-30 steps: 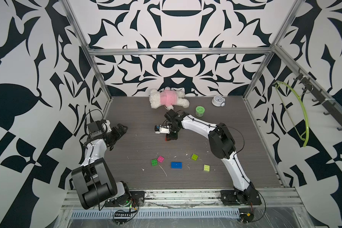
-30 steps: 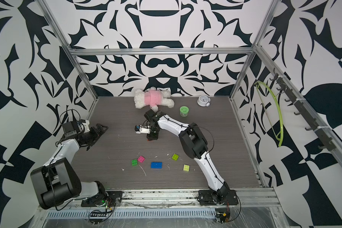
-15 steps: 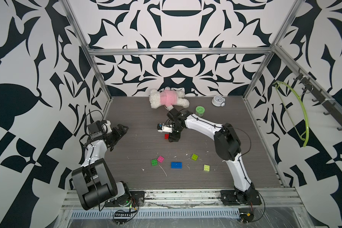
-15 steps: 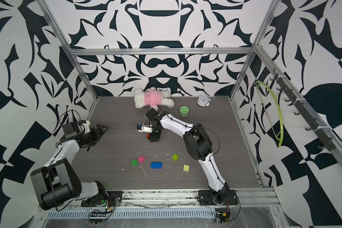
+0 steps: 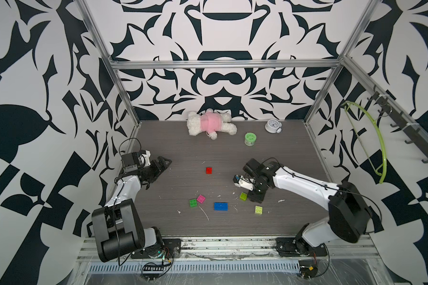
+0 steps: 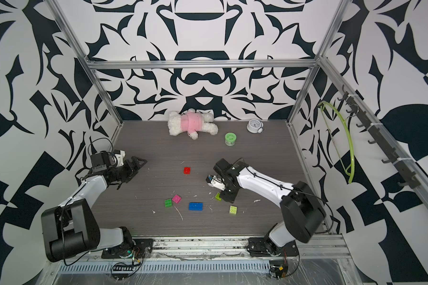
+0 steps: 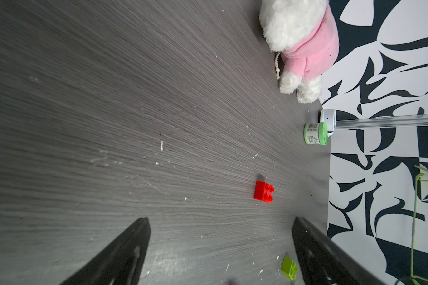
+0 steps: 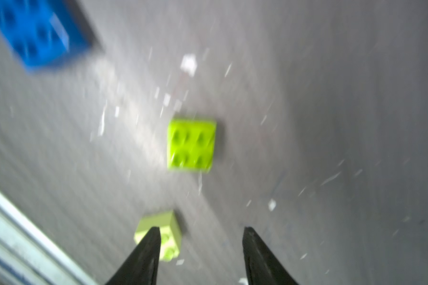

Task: Assemble the letter y with lego
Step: Pick up the lego brick from the center of the board.

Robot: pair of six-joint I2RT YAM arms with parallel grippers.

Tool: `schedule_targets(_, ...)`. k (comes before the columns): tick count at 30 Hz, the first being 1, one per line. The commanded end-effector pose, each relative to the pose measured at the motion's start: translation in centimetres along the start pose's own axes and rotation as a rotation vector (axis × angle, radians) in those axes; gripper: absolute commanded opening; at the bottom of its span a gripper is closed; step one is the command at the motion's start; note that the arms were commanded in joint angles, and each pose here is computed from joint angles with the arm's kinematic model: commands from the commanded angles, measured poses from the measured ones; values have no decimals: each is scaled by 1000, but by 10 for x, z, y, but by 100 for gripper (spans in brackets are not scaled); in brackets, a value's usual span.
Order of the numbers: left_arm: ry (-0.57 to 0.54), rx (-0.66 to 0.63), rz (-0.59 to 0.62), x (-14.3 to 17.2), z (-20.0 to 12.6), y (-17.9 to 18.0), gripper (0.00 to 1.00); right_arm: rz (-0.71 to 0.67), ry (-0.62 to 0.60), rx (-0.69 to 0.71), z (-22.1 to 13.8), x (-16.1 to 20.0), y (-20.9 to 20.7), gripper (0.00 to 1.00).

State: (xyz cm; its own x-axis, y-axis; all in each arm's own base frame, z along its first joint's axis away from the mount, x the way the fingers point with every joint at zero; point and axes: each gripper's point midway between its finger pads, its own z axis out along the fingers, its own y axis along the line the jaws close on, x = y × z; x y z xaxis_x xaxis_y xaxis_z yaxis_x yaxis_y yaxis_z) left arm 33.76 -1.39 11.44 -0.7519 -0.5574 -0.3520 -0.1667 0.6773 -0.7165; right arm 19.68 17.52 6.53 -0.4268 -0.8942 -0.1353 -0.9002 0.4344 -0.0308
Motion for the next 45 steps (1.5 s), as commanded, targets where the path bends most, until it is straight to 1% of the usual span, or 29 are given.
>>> schedule_targets(1, 0, 12, 6, 2, 0, -2, 95, -108, -88, 24, -14, 12, 9, 56)
schedule_targets(2, -1, 10, 8, 3, 0, -2, 95, -151, -97, 15, -13, 18, 14, 56)
schedule_targets(4, -4, 7, 10, 2, -1, -2, 95, -179, -103, 20, -11, 28, 17, 55)
schedule_targets(9, -2, -3, 7, 3, 1, 1, 95, -163, -56, -38, 2, 43, 27, 55)
schedule_targets(11, 1, -6, 3, 4, 2, 3, 95, -153, -55, -38, 7, 41, 26, 55)
schedule_targets(18, -1, -10, 9, 4, 2, 4, 95, -137, -62, -53, 17, 36, 27, 49)
schedule_targets(27, -3, -9, 13, 3, 1, 3, 95, -135, -31, -88, 29, 34, 29, 48)
schedule_targets(31, -4, -12, 14, 3, 1, 3, 95, -136, -26, -86, 32, 33, 27, 43)
schedule_targets(36, 4, -18, 7, 5, 3, 6, 95, -134, -38, -80, 33, 30, 26, 40)
schedule_targets(39, 9, -17, 3, 6, 4, 7, 95, -135, -36, -80, 33, 30, 26, 35)
schedule_targets(42, 8, -16, 2, 6, 3, 7, 95, -132, -65, -68, 25, 22, 23, 27)
schedule_targets(45, 6, -12, 0, 6, 3, 6, 94, -100, -101, -26, 8, 9, 14, 24)
